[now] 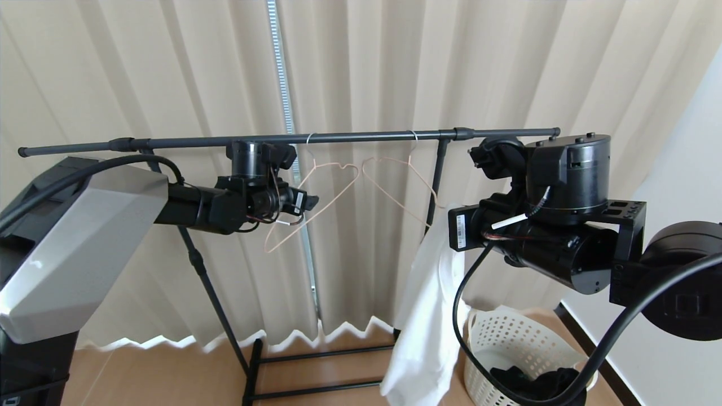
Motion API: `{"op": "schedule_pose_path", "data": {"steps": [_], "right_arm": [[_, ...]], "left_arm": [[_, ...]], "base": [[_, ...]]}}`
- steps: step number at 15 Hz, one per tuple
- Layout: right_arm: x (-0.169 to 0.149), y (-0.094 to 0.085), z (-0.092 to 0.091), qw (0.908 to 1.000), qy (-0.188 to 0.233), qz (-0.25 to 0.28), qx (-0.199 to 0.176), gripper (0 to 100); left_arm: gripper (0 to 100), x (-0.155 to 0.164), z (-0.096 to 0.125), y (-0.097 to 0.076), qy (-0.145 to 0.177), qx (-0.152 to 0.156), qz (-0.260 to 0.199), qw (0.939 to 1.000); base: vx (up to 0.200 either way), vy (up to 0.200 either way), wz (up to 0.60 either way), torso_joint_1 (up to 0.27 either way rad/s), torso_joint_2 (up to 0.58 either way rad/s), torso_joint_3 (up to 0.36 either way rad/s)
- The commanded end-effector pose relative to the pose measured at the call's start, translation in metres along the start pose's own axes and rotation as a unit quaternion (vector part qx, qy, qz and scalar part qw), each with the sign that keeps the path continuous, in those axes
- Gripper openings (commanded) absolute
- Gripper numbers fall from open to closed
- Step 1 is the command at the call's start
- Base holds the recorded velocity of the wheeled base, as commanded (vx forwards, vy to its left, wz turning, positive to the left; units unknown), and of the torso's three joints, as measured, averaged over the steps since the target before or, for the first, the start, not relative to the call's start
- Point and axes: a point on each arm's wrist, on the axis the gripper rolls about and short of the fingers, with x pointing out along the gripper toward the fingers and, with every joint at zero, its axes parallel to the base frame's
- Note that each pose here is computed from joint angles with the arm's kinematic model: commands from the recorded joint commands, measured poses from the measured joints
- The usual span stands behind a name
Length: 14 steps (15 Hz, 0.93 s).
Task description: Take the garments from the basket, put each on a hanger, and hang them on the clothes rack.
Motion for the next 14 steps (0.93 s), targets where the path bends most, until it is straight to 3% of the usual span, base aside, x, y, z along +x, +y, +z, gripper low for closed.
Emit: {"op": "schedule_pose_path", "data": {"steps": [1, 3, 14], "right_arm": [[0.001, 0.000, 0.000, 1.0000, 0.001, 0.000, 0.000, 0], [0.003, 0.001, -0.002, 1.0000, 0.004, 0.000, -0.002, 0], [0.012, 0.000, -0.007, 0.9999, 0.013, -0.007, -0.004, 0]], "left_arm": [[100, 0.011, -0.012, 0.005, 0.011, -0.003, -0.005, 0.9999], [100, 0.015, -0.016, 0.004, 0.012, -0.004, -0.023, 0.9997], [100, 0.052, -0.032, 0.015, 0.000, -0.011, -0.021, 0.9997]], "base": [[0.000, 0.000, 0.00, 0.000, 0.00, 0.000], [0.000, 0.000, 0.00, 0.000, 0.00, 0.000], [0.000, 0.000, 0.00, 0.000, 0.00, 0.000]]}}
